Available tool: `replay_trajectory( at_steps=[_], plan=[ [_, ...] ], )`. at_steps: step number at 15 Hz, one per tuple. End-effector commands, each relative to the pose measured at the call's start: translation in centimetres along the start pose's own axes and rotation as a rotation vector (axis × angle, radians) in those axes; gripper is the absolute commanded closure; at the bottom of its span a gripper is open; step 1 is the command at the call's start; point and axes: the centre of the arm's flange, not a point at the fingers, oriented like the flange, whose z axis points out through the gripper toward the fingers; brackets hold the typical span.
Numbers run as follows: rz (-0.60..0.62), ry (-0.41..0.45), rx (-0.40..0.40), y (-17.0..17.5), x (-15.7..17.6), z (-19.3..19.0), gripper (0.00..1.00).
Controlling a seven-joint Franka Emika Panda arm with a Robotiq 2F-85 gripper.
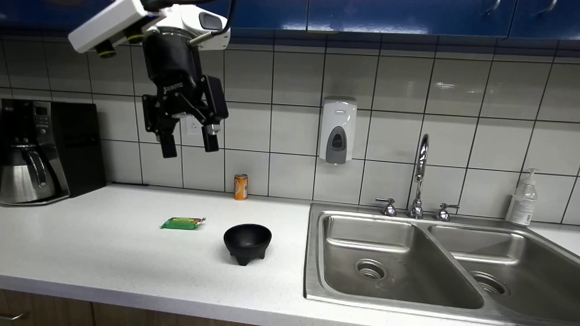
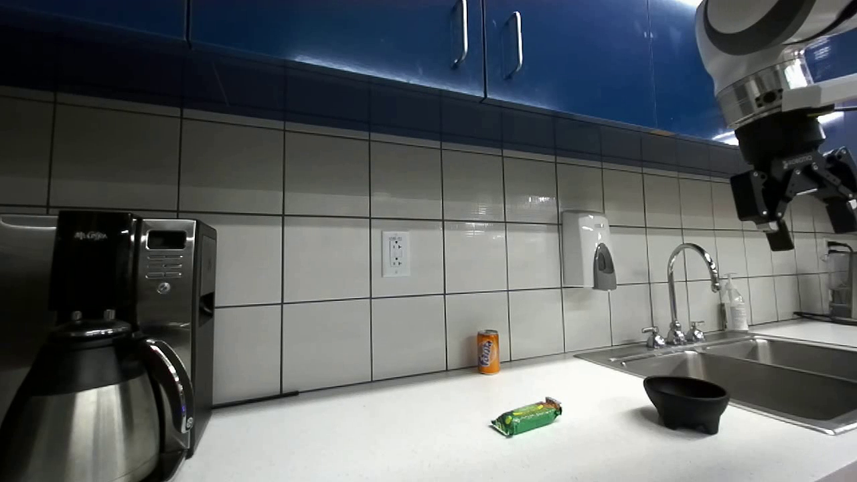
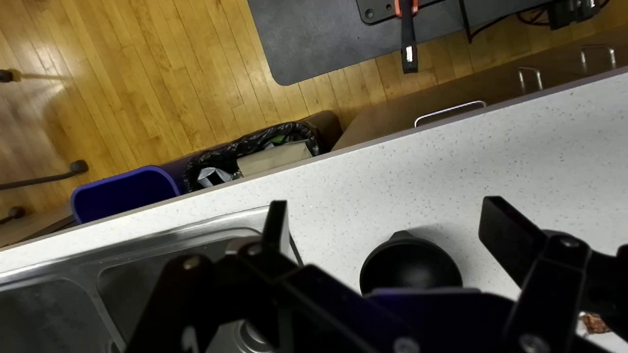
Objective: Put the chocolate bar inside the black bowl
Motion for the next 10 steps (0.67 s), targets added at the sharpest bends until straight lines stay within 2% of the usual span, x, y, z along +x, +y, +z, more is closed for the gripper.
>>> replay_trajectory(
  at_steps=[1,10],
  plan=[
    [-0.002,0.003,-0.031,-3.0,0.9,1.7,0.0],
    [0.012,0.015,-0.035,-9.1,3.8,5.2,0.0]
  ],
)
